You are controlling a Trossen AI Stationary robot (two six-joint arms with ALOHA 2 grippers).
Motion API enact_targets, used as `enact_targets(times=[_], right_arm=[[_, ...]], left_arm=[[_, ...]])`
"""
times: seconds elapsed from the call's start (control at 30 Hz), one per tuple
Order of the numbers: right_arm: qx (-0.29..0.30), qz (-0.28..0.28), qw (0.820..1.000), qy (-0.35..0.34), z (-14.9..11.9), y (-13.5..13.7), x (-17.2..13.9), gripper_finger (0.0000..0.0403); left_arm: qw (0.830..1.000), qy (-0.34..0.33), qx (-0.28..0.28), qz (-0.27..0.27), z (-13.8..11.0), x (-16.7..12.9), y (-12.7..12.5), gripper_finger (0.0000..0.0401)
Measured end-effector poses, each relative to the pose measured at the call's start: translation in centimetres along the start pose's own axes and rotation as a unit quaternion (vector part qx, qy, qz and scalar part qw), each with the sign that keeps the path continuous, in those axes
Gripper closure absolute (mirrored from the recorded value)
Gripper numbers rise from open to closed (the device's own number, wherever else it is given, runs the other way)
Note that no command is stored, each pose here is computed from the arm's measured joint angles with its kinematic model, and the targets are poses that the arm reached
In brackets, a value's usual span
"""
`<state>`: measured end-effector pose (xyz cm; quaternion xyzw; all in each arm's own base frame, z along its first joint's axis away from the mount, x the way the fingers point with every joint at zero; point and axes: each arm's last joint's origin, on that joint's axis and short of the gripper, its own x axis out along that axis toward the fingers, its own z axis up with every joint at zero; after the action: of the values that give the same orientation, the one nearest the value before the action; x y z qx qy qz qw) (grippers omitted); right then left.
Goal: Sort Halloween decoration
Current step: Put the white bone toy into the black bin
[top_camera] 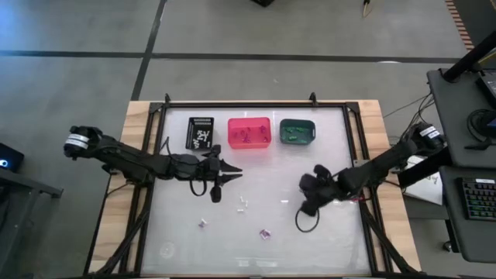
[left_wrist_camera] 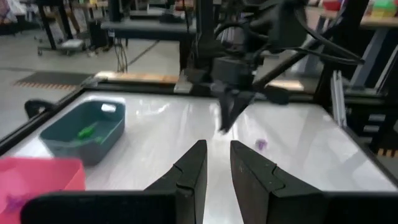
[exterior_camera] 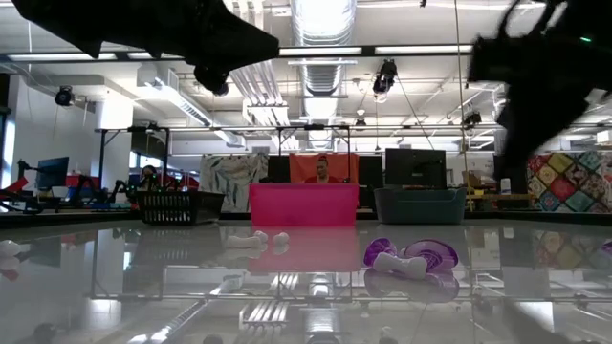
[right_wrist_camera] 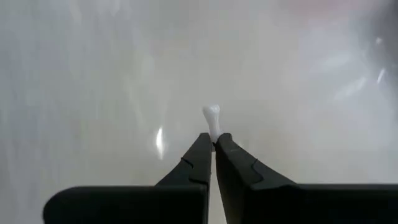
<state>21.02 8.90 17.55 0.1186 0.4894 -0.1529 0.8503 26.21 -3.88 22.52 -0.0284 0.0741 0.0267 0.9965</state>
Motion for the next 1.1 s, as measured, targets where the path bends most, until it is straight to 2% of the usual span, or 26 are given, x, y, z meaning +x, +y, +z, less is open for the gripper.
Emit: enact_targets(times=[0.07,0.17,0.3,0.47,0.7,1.1], right_arm=[[-0.004,-0.004,0.998,-0.064,1.3,-0.3,-0.5,0.0394],[-0.031,0.021,0.987,-0.158,3.7,-0.2,-0.9,0.0394],[-0.081,0.062,0.954,-0.282,6.7,0.4,-1.5,0.0394],[-0.134,0.101,0.912,-0.374,8.9,1.2,-0.8,0.0394],[-0.157,0.111,0.888,-0.418,10.0,1.6,0.9,0.0394],[-0.164,0.107,0.882,-0.429,10.4,1.7,0.8,0.0394]], left_arm=[[1.000,-0.014,-0.003,-0.001,-0.1,0.5,-0.1,0.0346],[0.999,-0.039,-0.007,-0.004,-0.4,1.2,-0.3,0.0346],[0.997,-0.072,-0.012,-0.020,-0.8,2.1,-0.5,0.0346],[0.995,-0.097,-0.010,-0.036,-1.1,2.9,-0.7,0.0346],[0.993,-0.103,-0.006,-0.049,-1.5,3.3,-0.9,0.0346],[0.992,-0.112,0.023,-0.049,-2.2,3.9,-1.0,0.0346]])
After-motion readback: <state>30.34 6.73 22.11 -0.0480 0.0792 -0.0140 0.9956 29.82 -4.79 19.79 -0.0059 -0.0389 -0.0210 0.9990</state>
